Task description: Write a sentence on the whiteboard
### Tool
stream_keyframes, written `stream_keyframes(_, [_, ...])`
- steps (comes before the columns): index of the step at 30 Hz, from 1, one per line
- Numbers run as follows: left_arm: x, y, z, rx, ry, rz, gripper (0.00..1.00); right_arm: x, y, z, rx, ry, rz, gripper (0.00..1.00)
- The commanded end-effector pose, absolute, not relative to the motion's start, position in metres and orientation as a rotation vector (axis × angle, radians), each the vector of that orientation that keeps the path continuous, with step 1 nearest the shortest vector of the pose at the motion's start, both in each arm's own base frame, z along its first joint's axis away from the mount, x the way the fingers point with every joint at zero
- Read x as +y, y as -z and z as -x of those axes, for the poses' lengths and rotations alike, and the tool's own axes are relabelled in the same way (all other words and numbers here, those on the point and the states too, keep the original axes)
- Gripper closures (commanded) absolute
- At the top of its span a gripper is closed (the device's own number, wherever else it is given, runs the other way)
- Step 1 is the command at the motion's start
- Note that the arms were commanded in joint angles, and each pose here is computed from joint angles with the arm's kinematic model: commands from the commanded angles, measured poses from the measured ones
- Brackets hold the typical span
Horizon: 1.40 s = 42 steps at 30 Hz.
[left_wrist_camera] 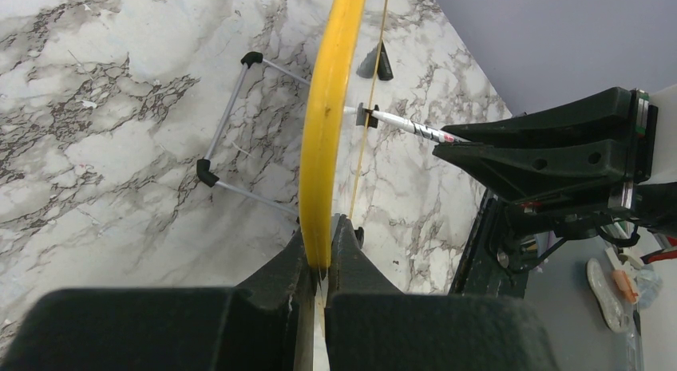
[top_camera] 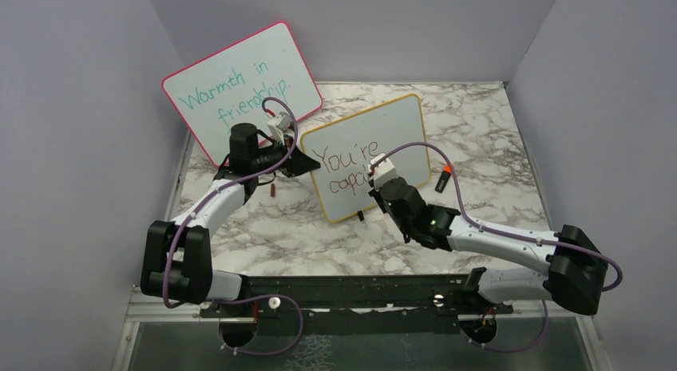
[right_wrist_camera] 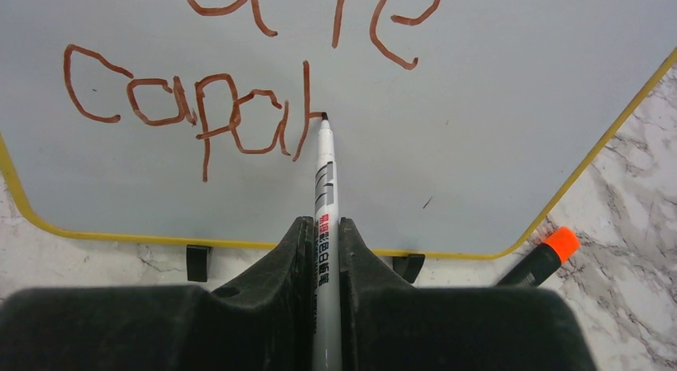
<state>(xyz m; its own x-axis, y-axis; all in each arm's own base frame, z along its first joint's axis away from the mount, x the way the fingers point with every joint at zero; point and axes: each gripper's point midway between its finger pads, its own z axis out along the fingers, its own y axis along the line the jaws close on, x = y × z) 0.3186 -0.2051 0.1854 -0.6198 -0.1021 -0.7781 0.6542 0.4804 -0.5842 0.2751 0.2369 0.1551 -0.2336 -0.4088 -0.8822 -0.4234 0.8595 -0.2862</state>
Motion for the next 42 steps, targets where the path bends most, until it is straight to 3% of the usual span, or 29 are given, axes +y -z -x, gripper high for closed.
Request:
stream_keyframes(1, [-0.196,-0.154,-0.322,2.049,1.116,-0.416,1.0,0.224,-0.154,-0.281,1.864,0.043,0.569,0.99])
stream_keyframes(19, [-0.196,-0.153,-0.323,2.05,1.118,-0.412,1.0,0.225,-0.125,-0.257,1.989,-0.05,0.643,0.99])
stream_keyframes(42, [-0.196,-0.153,-0.323,2.055,1.112,-0.41,1.0,0.243,-0.142,-0.262,1.937,-0.133,0.633,0.99])
